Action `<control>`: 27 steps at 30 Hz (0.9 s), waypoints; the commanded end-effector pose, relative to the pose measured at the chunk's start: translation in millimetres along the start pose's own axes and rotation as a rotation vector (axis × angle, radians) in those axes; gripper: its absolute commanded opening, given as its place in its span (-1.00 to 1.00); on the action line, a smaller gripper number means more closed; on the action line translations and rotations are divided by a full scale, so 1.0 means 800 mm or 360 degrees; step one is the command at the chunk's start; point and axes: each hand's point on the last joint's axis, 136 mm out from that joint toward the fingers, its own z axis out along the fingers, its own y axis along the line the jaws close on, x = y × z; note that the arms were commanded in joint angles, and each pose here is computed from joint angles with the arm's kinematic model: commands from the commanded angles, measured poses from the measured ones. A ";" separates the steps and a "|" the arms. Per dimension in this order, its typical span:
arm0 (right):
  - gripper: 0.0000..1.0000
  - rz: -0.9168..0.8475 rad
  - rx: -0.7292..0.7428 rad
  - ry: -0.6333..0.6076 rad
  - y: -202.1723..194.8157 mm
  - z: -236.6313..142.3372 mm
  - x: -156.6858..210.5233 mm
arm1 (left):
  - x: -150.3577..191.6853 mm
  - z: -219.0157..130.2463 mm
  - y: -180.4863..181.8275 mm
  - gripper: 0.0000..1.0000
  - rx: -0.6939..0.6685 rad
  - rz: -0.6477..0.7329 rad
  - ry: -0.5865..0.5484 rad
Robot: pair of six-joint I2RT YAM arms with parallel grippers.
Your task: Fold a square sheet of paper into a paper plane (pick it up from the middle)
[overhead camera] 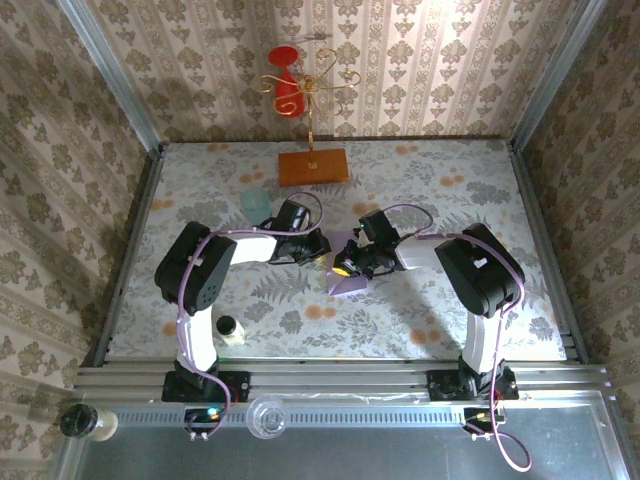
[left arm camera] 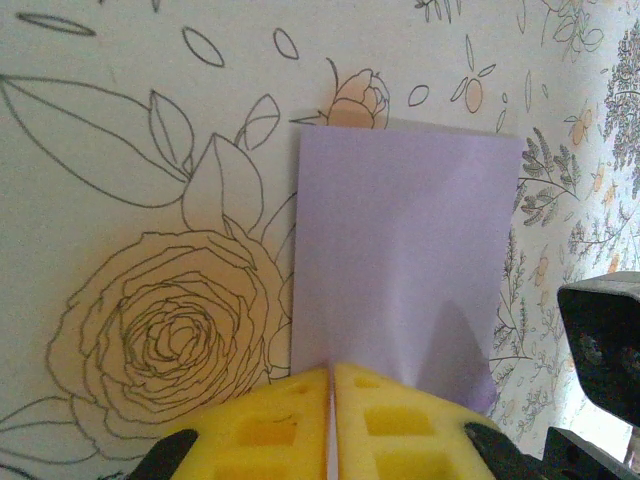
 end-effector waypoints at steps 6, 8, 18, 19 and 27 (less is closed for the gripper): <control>-0.84 0.0063 0.0094 0.0022 -0.026 0.006 0.004 | 0.023 0.014 0.027 -0.76 -0.0124 -0.0032 0.0098; -0.84 0.0066 0.0104 0.0024 -0.028 0.006 0.004 | 0.023 0.013 0.026 -0.76 -0.0119 -0.0030 0.0097; -0.82 0.0070 0.0109 0.0042 -0.030 0.011 0.004 | 0.021 0.013 0.023 -0.76 -0.0105 -0.0022 0.0098; -0.81 0.0071 0.0113 0.0042 -0.031 0.011 0.004 | 0.021 0.012 0.022 -0.76 -0.0103 -0.0021 0.0097; -0.54 0.0113 0.0179 0.0062 -0.043 0.012 0.008 | -0.010 -0.027 -0.018 -0.72 -0.0048 0.0055 -0.0052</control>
